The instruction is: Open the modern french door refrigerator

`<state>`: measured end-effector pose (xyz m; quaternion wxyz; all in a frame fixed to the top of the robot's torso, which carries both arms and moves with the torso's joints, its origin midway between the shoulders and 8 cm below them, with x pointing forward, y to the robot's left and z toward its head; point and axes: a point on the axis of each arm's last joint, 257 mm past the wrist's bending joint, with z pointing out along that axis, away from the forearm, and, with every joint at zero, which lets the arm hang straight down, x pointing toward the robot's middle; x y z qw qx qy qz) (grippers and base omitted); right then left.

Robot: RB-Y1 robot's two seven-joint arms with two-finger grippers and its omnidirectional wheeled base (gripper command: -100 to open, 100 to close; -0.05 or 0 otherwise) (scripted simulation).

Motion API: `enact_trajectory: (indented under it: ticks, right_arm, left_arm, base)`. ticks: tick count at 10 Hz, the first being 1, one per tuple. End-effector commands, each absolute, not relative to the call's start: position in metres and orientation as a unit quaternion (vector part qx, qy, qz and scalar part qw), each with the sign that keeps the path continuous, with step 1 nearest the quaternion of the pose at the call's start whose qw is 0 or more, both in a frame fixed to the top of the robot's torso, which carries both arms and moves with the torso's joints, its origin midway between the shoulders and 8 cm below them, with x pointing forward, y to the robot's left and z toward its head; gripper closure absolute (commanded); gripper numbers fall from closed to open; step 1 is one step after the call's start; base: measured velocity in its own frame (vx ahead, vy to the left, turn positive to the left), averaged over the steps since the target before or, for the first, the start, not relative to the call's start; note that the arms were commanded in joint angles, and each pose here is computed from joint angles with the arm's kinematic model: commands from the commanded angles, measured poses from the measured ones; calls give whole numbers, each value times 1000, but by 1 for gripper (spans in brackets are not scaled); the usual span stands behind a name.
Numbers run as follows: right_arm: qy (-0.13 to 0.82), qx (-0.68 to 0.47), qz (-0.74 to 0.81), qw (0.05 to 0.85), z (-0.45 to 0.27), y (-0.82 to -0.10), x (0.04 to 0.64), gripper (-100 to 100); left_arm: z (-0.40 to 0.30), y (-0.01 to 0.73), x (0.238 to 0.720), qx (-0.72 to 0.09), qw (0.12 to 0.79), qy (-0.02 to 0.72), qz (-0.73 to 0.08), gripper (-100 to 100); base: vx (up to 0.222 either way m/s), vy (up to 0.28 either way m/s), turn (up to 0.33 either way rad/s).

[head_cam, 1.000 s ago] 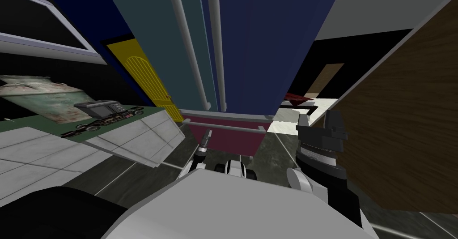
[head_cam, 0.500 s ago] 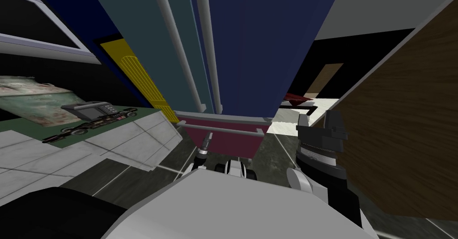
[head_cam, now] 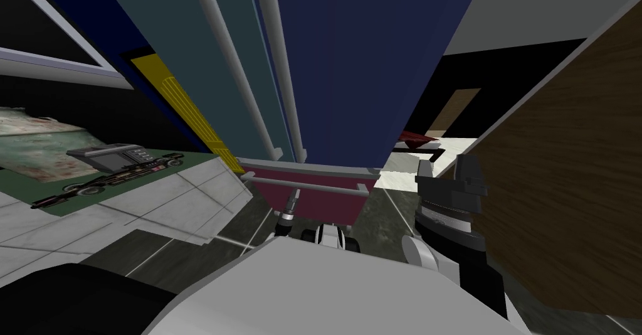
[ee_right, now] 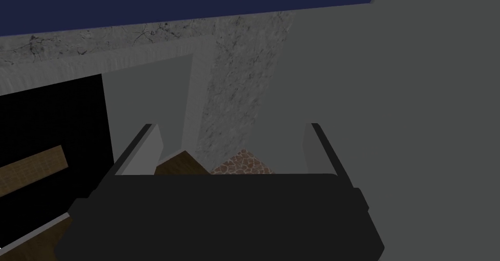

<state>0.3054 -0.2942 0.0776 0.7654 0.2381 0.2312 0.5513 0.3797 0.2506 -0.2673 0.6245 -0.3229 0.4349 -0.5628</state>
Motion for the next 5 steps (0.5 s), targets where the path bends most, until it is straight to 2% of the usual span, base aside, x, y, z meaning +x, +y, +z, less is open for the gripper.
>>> enact_trajectory:
  ticks: [1, 5]
  right_arm:
    - [231, 238, 551, 765, 78, -294, 305, 0]
    - [231, 238, 551, 765, 78, -294, 305, 0]
  left_arm:
    - [-277, 239, 378, -338, 618, 426, -568, -100]
    - [-281, 226, 377, -354, 612, 412, -575, -100]
  base:
    - [46, -28, -7]
    - [34, -23, -3]
